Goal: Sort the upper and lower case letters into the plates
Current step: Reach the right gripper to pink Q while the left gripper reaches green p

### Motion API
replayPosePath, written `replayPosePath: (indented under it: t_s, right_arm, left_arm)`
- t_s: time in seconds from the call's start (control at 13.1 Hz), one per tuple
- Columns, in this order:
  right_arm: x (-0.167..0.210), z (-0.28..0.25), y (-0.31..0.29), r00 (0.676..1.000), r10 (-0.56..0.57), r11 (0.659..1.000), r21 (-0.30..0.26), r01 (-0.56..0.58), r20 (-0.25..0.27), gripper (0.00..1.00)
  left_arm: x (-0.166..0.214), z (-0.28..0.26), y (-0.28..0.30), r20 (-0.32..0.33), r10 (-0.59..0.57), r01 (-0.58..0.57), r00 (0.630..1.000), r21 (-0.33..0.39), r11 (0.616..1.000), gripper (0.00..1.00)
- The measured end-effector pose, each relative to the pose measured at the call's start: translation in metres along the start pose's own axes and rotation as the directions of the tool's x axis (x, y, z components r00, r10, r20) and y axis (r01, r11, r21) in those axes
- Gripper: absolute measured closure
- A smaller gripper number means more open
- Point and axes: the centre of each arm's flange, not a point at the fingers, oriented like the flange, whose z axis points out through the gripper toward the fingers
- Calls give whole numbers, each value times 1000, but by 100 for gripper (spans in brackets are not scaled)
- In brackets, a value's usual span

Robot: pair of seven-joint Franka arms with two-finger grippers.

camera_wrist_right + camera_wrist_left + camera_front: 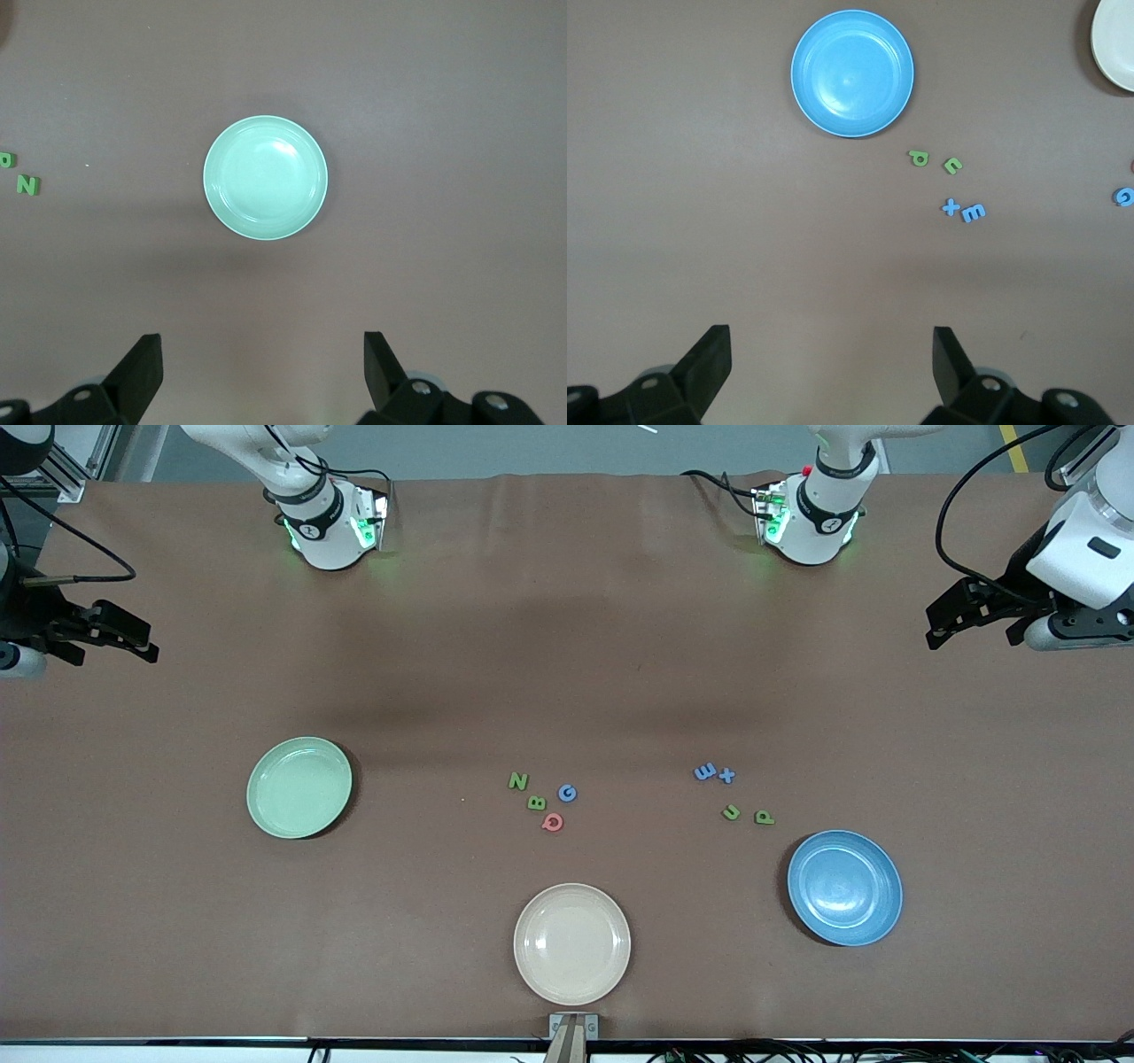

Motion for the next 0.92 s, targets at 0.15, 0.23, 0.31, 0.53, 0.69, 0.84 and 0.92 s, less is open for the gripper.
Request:
replayPosePath:
  t_s: [0.15, 0.23, 0.31, 0.53, 0.69, 0.84, 0.92]
  right_arm:
    - [0, 0, 0, 1000, 0, 1000, 0, 0, 0, 0]
    - [0, 0, 0, 1000, 0, 1000, 0, 0, 0, 0]
    - [0, 0, 0, 1000, 0, 1000, 0, 0, 1, 0]
    - [0, 0, 0, 1000, 1, 1000, 0, -1, 4, 0]
    - [5, 9, 1, 1000, 2, 1000, 1, -2, 20, 0]
    - [28, 40, 5, 999, 8, 1000, -2, -8, 46, 0]
    - [43, 60, 6, 998, 8, 1000, -4, -7, 66, 0]
  left_arm:
    - [0, 0, 0, 0, 0, 0, 1000, 0, 1000, 0]
    - [0, 0, 0, 0, 0, 0, 1000, 0, 1000, 0]
    - [0, -1, 0, -2, -1, 1, 1000, 0, 1000, 0]
    - [10, 4, 0, 2, 0, 0, 1000, -4, 1000, 0]
    - [28, 25, 6, -7, 9, -9, 1000, -8, 1000, 0]
    - [55, 64, 13, -37, 20, -20, 999, -14, 1000, 0]
    - [67, 92, 19, -45, 31, -32, 999, -11, 999, 0]
